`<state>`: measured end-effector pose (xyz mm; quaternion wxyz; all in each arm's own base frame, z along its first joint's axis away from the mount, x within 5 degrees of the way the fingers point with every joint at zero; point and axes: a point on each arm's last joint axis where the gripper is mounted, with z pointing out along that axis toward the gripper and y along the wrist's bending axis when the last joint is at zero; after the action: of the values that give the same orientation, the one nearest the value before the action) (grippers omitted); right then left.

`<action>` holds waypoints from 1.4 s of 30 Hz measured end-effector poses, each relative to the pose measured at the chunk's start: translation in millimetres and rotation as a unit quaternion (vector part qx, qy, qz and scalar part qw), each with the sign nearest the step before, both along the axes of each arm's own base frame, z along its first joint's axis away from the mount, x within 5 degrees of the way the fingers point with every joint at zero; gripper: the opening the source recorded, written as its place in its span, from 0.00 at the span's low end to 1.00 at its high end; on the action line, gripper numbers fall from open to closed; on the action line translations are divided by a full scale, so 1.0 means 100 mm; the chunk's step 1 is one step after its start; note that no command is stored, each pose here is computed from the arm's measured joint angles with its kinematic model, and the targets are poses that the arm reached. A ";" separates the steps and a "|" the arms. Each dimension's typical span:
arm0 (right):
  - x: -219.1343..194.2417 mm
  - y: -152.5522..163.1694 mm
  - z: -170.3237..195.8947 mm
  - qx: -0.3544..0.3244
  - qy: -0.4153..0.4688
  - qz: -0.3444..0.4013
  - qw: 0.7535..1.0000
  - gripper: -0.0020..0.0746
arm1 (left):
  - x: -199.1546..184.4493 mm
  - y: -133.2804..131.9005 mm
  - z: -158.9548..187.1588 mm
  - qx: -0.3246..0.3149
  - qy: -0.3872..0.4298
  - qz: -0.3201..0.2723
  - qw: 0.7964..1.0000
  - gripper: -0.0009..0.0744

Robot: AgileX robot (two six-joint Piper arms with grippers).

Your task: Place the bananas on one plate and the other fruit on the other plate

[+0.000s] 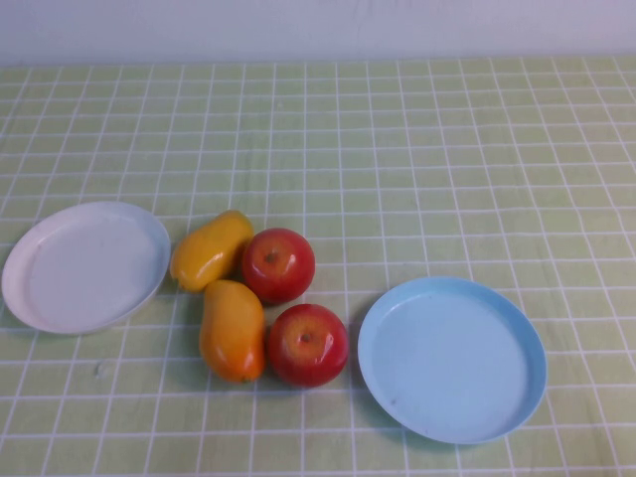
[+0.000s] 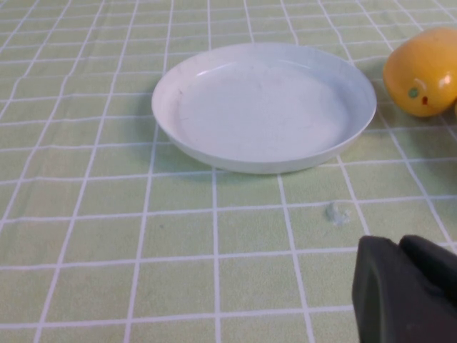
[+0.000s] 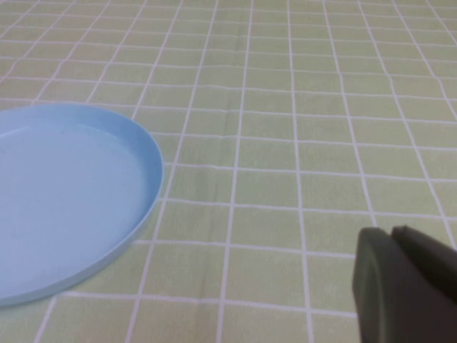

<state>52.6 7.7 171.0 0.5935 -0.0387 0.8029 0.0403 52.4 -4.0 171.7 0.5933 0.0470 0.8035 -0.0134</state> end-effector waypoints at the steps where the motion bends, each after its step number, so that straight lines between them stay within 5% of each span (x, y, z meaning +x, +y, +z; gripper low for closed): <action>1: 0.00 0.00 0.00 0.000 0.000 0.000 1.000 0.00 | 0.00 0.00 0.00 0.000 0.000 0.000 1.000 0.02; 6: 0.00 0.00 0.00 0.000 0.000 0.000 1.000 0.00 | 0.01 -0.01 0.03 -0.046 -0.011 0.009 0.999 0.02; 10: 0.00 0.00 0.00 0.000 0.000 0.000 1.000 0.01 | 0.02 -0.03 0.11 -0.175 -0.046 0.025 0.983 0.02; 14: 0.00 0.00 0.00 0.000 0.000 0.000 1.000 0.00 | 0.04 -0.03 0.24 -0.309 -0.097 0.037 0.946 0.02; 22: 0.00 0.00 0.00 0.000 0.000 0.000 1.000 0.00 | 0.04 -0.02 0.32 -0.339 -0.126 0.036 0.932 0.01; 27: 0.00 0.00 0.00 0.000 0.000 0.000 1.000 0.01 | 0.07 -0.06 0.59 -0.320 -0.022 0.047 0.946 0.01; 32: 0.00 0.00 0.00 0.000 0.000 0.000 1.000 0.01 | 0.23 -0.12 0.97 -0.208 0.101 0.030 0.972 0.01; 42: 0.00 0.00 0.00 0.000 0.000 0.000 1.000 0.00 | 0.89 -0.25 1.32 -0.086 0.251 -0.046 0.963 0.01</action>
<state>52.6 7.7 171.0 0.5935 -0.0387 0.8029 0.0403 141.7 -29.2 303.7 0.3735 0.0275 0.9193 -0.1209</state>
